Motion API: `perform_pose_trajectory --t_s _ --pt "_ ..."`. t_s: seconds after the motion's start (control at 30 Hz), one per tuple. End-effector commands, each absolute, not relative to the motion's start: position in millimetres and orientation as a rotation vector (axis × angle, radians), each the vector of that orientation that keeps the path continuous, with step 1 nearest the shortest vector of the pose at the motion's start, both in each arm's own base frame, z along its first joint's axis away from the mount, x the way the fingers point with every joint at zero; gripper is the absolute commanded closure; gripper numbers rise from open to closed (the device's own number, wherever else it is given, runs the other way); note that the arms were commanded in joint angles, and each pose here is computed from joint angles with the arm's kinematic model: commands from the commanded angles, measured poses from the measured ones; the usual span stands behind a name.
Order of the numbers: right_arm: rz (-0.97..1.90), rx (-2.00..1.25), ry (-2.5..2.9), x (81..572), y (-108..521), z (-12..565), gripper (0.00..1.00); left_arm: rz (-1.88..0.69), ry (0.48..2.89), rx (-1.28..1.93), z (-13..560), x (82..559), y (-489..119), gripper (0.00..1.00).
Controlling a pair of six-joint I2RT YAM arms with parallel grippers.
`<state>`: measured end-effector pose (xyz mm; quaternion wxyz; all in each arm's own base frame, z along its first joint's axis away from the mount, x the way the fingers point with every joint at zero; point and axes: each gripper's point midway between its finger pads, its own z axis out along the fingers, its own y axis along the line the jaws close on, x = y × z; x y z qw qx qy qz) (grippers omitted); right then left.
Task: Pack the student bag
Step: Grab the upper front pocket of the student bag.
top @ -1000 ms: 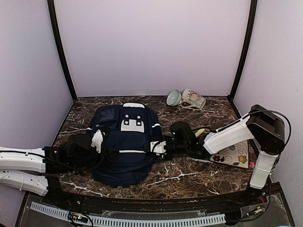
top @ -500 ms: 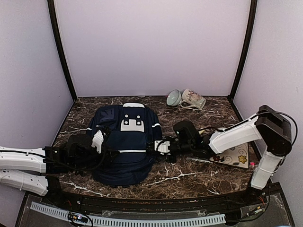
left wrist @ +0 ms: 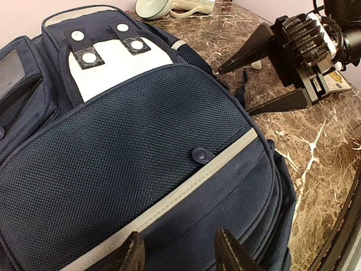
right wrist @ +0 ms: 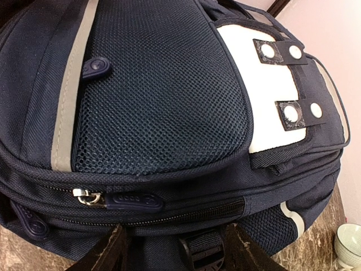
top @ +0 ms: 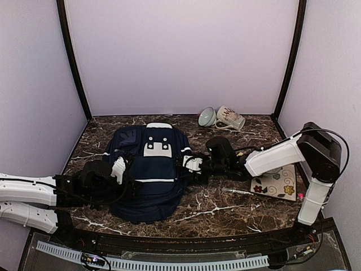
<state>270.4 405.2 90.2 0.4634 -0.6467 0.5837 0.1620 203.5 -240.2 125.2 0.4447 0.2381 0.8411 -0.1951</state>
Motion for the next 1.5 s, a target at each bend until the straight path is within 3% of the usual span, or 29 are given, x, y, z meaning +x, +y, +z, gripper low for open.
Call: perform_pose_trajectory --t_s 0.0,0.17,0.8,1.1,1.27,1.37,1.47 --pt "0.381 -1.642 1.365 274.3 412.3 90.7 0.4 -0.5 2.061 0.587 133.5 204.7 -243.6 0.56" --pt "0.425 -1.695 1.327 270.6 417.0 90.8 0.4 -0.498 2.064 0.591 134.5 205.2 -244.9 0.56" --pt "0.55 -1.885 1.332 256.5 431.9 80.2 0.54 -0.514 2.068 0.589 137.2 204.7 -247.4 0.56" --pt "0.594 -1.857 1.323 247.5 429.1 94.0 0.76 -0.506 2.071 0.593 136.0 206.1 -249.0 0.56" --pt "0.6 -1.852 1.322 238.7 423.3 94.4 0.78 -0.511 2.069 0.594 136.5 206.4 -250.4 0.56" --pt "0.61 -1.845 1.317 235.3 423.3 96.5 0.87 -0.511 2.072 0.596 136.4 206.5 -251.2 0.56" --pt "0.609 -1.838 1.319 233.6 422.8 98.2 0.88 -0.512 2.074 0.599 136.2 206.0 -251.3 0.56"
